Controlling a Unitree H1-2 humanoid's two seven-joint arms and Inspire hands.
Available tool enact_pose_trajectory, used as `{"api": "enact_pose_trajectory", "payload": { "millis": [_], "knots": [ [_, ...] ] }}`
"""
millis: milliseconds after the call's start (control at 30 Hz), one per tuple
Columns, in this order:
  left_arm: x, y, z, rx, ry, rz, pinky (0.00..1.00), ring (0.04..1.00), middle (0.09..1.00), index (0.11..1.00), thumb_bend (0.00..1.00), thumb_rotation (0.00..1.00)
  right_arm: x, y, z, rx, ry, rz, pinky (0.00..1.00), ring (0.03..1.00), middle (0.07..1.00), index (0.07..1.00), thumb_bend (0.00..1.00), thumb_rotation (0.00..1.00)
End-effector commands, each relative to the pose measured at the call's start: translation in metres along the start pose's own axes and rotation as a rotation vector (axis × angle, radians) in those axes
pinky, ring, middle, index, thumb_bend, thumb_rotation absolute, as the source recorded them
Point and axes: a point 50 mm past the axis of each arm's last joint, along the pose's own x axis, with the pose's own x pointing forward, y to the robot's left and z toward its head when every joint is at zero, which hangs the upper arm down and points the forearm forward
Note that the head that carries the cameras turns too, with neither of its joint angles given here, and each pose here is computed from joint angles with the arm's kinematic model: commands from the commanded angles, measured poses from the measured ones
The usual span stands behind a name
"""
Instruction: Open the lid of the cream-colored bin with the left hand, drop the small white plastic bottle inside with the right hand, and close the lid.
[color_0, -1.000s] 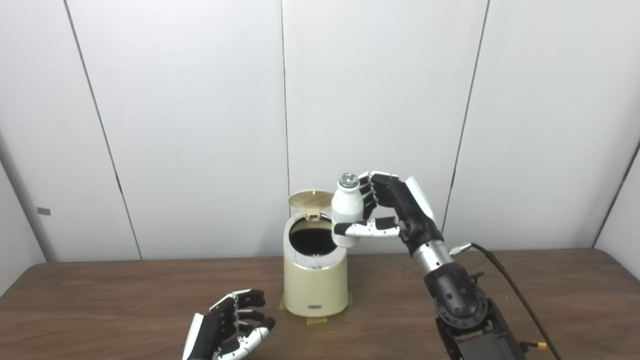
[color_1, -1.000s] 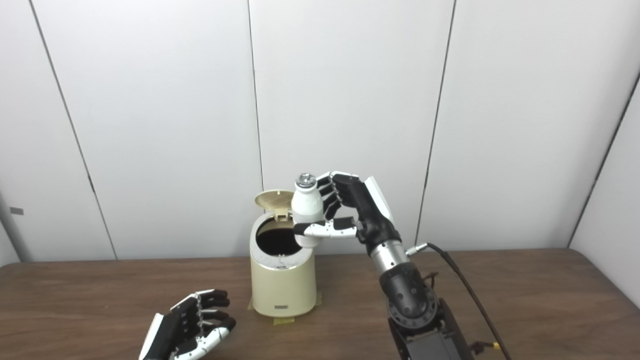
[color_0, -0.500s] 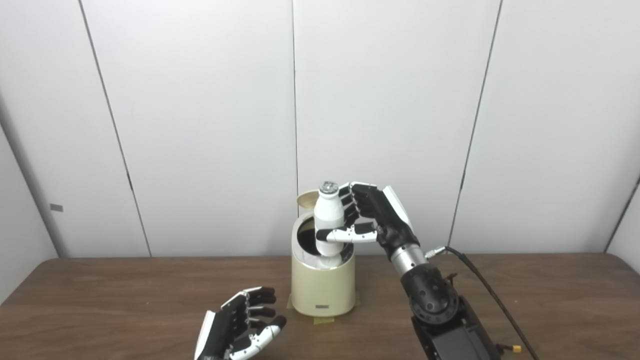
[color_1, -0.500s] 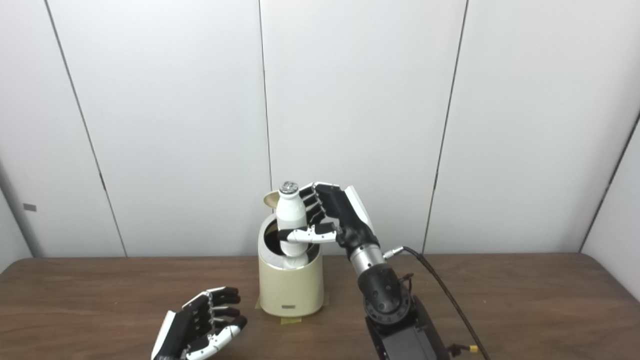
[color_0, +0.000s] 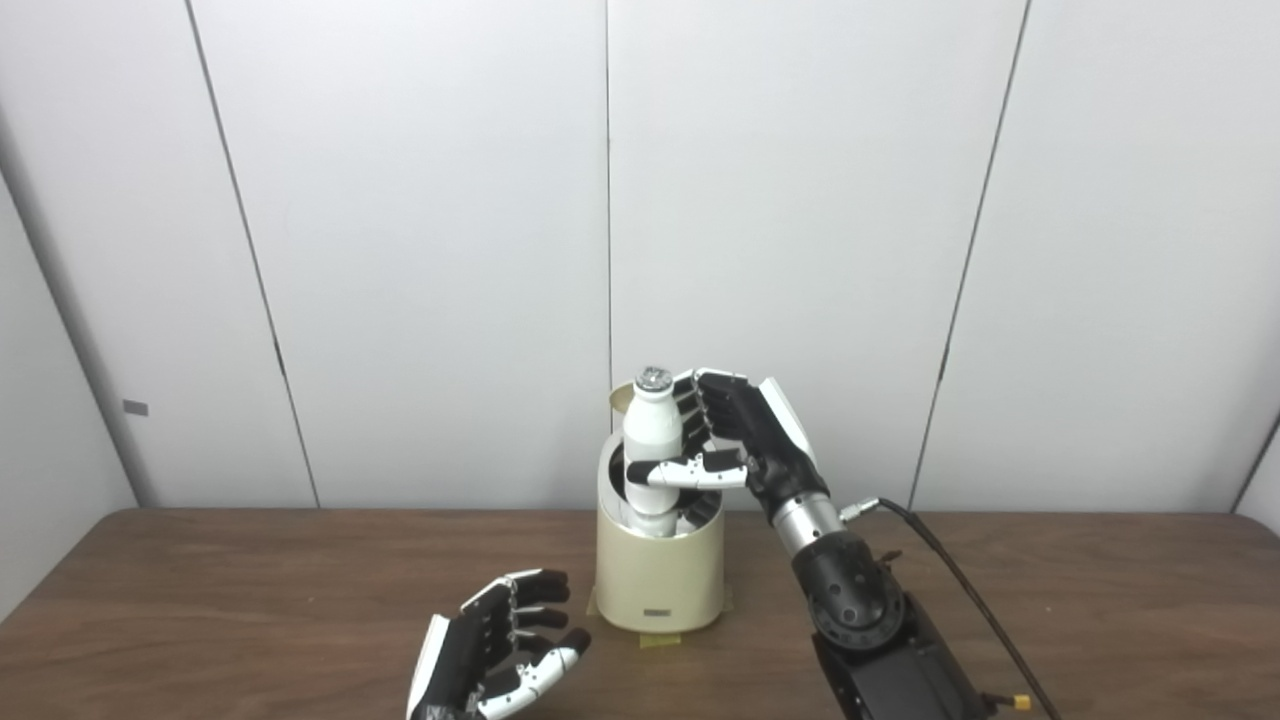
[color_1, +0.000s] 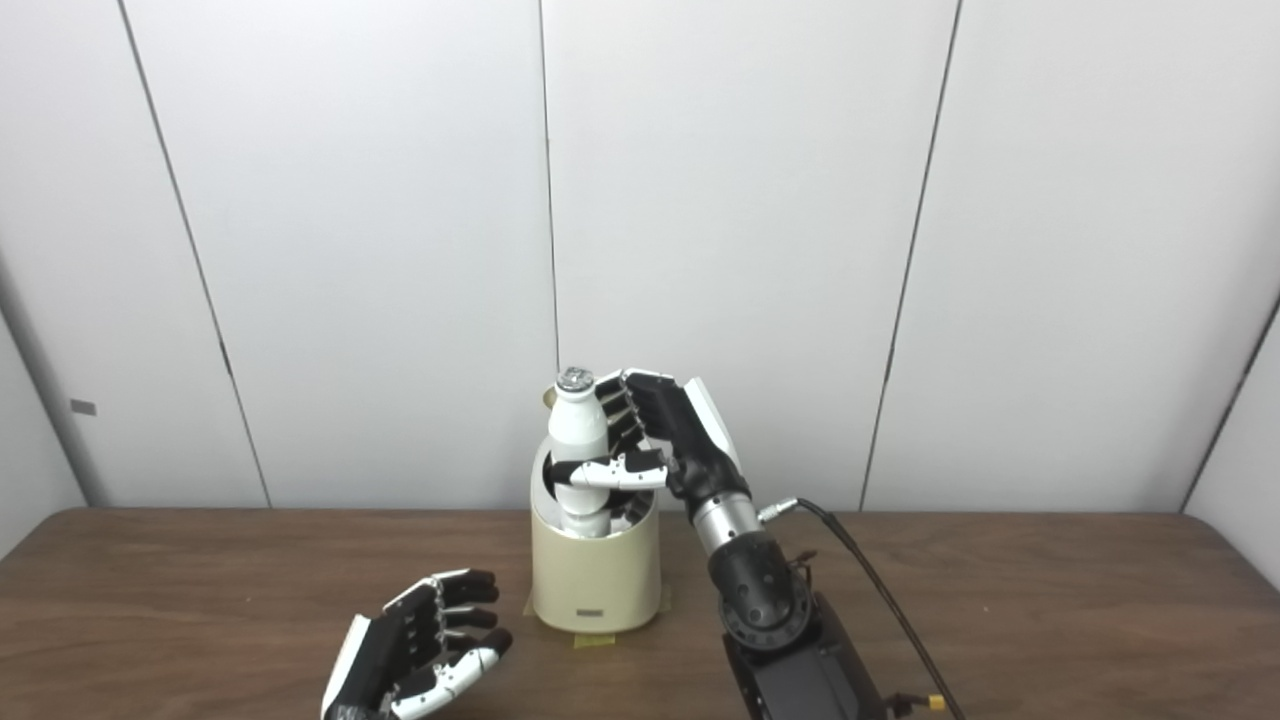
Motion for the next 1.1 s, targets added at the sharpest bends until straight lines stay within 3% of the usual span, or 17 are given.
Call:
{"api": "enact_pose_trajectory", "payload": {
  "millis": [0,600,1067],
  "knots": [
    [0.014,-0.004,0.024,0.003,-0.101,0.005,0.54,0.647,0.700,0.702,0.60,0.08,0.023,-0.006,0.034,0.008,-0.147,-0.037,0.31,0.382,0.479,0.537,0.51,0.00],
    [0.010,-0.008,0.028,0.010,-0.095,0.004,0.54,0.641,0.698,0.697,0.60,0.08,0.032,-0.014,0.017,-0.039,-0.230,-0.075,0.31,0.377,0.476,0.545,0.51,0.00],
    [0.010,-0.008,0.029,0.016,-0.091,-0.002,0.54,0.635,0.695,0.695,0.60,0.08,0.024,-0.030,0.003,-0.227,-0.296,-0.010,0.34,0.398,0.493,0.530,0.50,0.00]
  ]
}}
